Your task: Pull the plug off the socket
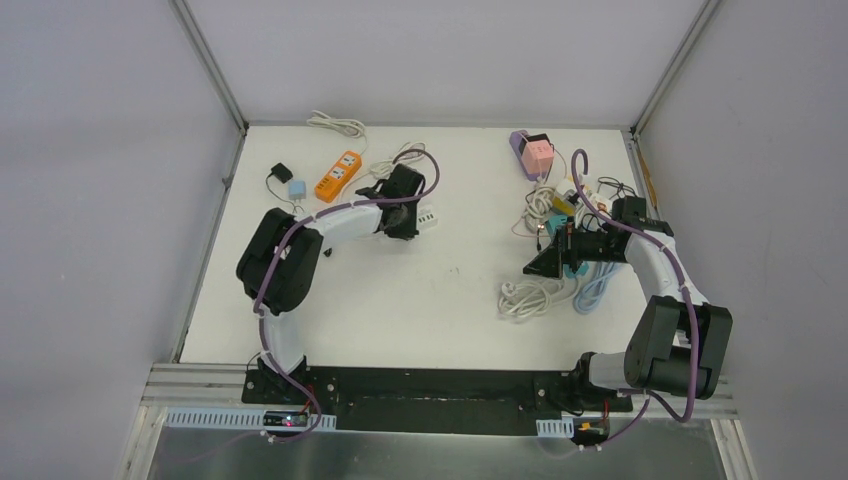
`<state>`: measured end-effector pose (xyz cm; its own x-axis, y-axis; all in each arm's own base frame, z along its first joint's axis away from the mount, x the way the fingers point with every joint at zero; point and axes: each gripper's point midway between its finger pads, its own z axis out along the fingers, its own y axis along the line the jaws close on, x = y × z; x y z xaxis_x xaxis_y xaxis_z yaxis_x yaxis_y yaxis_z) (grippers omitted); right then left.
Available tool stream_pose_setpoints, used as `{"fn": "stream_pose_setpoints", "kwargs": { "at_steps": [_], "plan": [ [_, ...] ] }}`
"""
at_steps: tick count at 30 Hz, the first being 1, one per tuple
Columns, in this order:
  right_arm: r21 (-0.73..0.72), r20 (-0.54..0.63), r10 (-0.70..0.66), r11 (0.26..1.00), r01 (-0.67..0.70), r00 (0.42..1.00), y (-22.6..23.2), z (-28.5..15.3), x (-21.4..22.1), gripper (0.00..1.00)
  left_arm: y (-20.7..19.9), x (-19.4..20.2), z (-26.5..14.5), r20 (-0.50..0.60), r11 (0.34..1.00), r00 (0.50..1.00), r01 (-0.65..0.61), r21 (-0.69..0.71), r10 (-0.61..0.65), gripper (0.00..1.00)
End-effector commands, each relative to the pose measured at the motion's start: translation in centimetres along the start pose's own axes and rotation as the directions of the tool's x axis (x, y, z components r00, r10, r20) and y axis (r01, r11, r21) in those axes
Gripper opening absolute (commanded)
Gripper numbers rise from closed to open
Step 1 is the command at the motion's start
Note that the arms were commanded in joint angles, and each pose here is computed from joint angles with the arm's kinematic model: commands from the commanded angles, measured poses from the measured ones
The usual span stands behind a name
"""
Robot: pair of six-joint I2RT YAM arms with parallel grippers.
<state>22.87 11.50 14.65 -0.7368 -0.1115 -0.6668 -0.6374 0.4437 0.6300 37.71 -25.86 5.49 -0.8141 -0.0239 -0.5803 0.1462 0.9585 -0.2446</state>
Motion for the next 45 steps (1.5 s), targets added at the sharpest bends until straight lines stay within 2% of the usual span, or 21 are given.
{"fn": "stream_pose_setpoints", "kwargs": {
  "at_steps": [1,10,15,21,27,28,31,33,34,36,39,42,45],
  "plan": [
    [-0.018,0.047,-0.089,0.996,0.09,0.995,0.9,-0.5,-1.7,0.95,4.0,-2.6,1.2,0.009,0.992,1.0,-0.002,-0.129,0.004,0.12],
    [-0.016,0.048,-0.096,0.995,0.097,0.994,1.1,-0.6,-1.8,0.95,9.4,-8.0,3.3,0.005,0.984,0.995,0.103,-0.145,-0.103,0.14],
    [-0.005,0.043,-0.104,0.994,0.105,0.994,1.2,-0.7,-1.8,0.95,8.6,-11.1,1.8,0.035,0.992,0.994,0.101,-0.073,-0.099,0.2],
    [0.009,0.026,-0.128,0.992,0.128,0.991,1.6,-1.3,-2.4,0.95,5.7,-13.6,-5.5,0.165,0.996,0.984,0.061,0.063,-0.071,0.25],
    [0.099,-0.058,-0.195,0.975,0.2,0.979,2.4,-3.9,-4.9,0.95,4.2,-14.0,-16.6,0.384,0.989,0.923,-0.02,0.148,-0.039,0.29],
    [0.117,-0.07,-0.209,0.969,0.216,0.975,2.8,-4.6,-5.6,0.95,4.2,-13.8,-18.5,0.42,0.989,0.907,-0.026,0.148,-0.039,0.33],
    [0.18,-0.091,-0.257,0.946,0.27,0.962,4.0,-6.9,-8.3,0.96,5.1,-12.9,-24.2,0.536,0.992,0.842,-0.013,0.129,-0.058,0.59],
    [0.221,-0.094,-0.275,0.931,0.29,0.957,4.5,-8.2,-9.8,0.97,6.3,-11.5,-26.9,0.595,0.992,0.797,0.045,0.117,-0.107,0.92],
    [0.241,-0.092,-0.277,0.926,0.291,0.957,4.7,-8.8,-10.4,0.97,7.0,-10.7,-28.2,0.626,0.99,0.768,0.078,0.117,-0.134,0.98],
    [0.279,-0.077,-0.277,0.916,0.287,0.958,5.0,-9.6,-11.5,0.98,7.8,-9.3,-30.6,0.674,0.982,0.714,0.126,0.139,-0.187,0.99],
    [0.308,-0.016,-0.252,0.92,0.245,0.968,5.0,-10.8,-12.4,0.99,7.7,-7.1,-33.6,0.71,0.971,0.664,0.125,0.203,-0.234,0.99],
    [0.329,0.061,-0.2,0.929,0.17,0.978,4.4,-12.0,-12.9,0.99,6.9,-6.1,-34.6,0.694,0.954,0.661,0.124,0.274,-0.285,0.99],
    [0.353,0.113,-0.172,0.928,0.122,0.979,3.9,-13.0,-13.2,0.99,5.7,-6.1,-34.8,0.657,0.944,0.694,0.105,0.314,-0.296,0.98]
  ]
}}
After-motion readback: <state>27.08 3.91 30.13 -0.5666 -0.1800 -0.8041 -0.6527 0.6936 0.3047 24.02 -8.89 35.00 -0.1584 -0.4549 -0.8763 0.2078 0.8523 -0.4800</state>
